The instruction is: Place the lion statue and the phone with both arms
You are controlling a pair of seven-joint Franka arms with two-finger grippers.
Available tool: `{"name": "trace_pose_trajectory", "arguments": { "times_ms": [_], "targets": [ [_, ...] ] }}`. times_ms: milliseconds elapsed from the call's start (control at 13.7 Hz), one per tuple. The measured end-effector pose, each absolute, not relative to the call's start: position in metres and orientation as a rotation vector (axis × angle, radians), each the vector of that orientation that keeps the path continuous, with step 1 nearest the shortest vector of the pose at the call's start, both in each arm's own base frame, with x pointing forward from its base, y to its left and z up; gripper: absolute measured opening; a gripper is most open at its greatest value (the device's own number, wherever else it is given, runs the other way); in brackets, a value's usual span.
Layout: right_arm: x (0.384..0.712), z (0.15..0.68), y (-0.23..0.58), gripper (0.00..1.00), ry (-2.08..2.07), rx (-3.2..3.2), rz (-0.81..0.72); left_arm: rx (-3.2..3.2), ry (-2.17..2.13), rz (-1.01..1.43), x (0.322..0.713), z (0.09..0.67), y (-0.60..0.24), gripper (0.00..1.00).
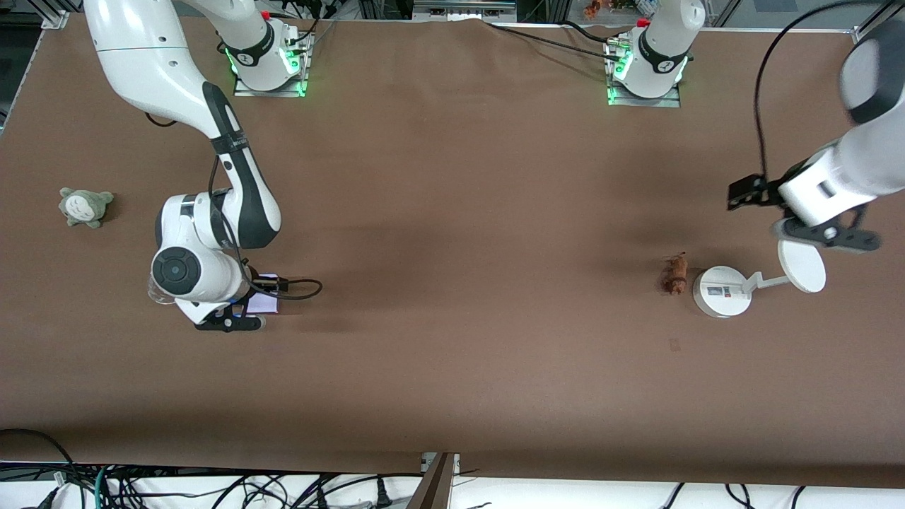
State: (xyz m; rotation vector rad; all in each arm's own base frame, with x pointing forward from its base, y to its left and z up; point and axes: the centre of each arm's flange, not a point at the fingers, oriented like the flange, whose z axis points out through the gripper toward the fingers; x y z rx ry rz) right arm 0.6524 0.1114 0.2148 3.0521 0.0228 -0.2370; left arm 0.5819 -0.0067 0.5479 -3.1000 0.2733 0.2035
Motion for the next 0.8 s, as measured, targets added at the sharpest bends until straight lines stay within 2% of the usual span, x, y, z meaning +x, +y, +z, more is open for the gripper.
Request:
{"name": "trace_pose_trajectory", "arguments": {
  "times_ms": [146,512,732,805],
  "targets": [
    [0.646,0.208,0.107,0.84,0.036,3.052,-0.236,-3.055,0.270,0.157,0.588,0.574,-0.002,1.00],
    [0.636,0.188,0.098,0.84,0.025,3.051,-0.211,-3.056,0.062,0.130,0.610,0.566,0.010,1.00],
    [0.633,0.182,0.092,0.84,0.030,3.051,-0.212,-3.064,0.025,0.031,0.594,0.591,0.008,1.00],
    [0.633,0.183,0.092,0.90,0.032,3.051,-0.210,-3.068,0.028,-0.004,0.583,0.599,0.006,1.00]
  ]
}}
